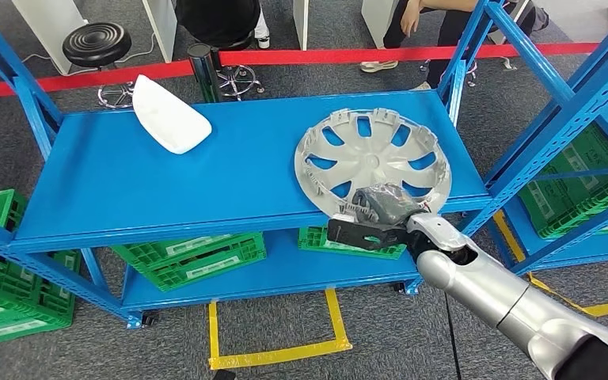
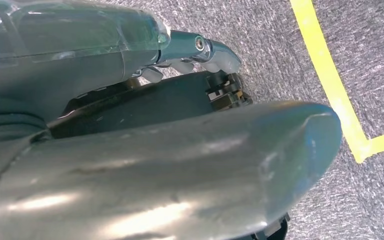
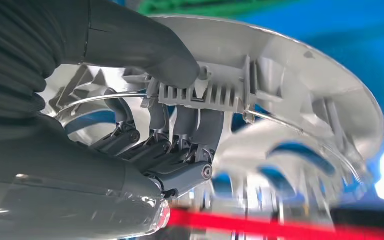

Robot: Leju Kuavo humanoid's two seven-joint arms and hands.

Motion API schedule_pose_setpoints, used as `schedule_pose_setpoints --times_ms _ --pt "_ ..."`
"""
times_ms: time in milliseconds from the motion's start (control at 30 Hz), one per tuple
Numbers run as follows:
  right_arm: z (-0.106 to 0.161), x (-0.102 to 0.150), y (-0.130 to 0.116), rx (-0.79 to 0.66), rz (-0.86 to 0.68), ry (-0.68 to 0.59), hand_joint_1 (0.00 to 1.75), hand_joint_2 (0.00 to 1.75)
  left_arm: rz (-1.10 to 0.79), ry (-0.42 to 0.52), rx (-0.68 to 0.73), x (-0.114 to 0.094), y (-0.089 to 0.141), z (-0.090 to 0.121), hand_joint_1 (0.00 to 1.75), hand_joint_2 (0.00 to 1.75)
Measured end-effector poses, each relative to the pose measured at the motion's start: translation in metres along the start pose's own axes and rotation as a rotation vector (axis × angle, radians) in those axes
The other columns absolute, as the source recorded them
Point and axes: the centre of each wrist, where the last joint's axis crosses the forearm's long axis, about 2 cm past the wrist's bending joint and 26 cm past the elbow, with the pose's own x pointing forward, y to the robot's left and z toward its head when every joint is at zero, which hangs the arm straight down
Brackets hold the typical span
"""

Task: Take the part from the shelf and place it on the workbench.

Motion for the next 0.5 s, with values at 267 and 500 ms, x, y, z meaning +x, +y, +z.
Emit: schedule_pose_setpoints --times_ms 267,500 --pt "0.016 0.006 -0.009 -0.375 -0.265 -0.113 1.75 1.75 0.005 -0.012 0.007 0.0 0.001 0.0 0.0 0.0" --pt "0.047 0.023 -0.016 -0.661 -0.458 -0.235 1.75 1.75 0.01 -0.009 0.017 -0.001 0.001 0.0 0.0 0.0"
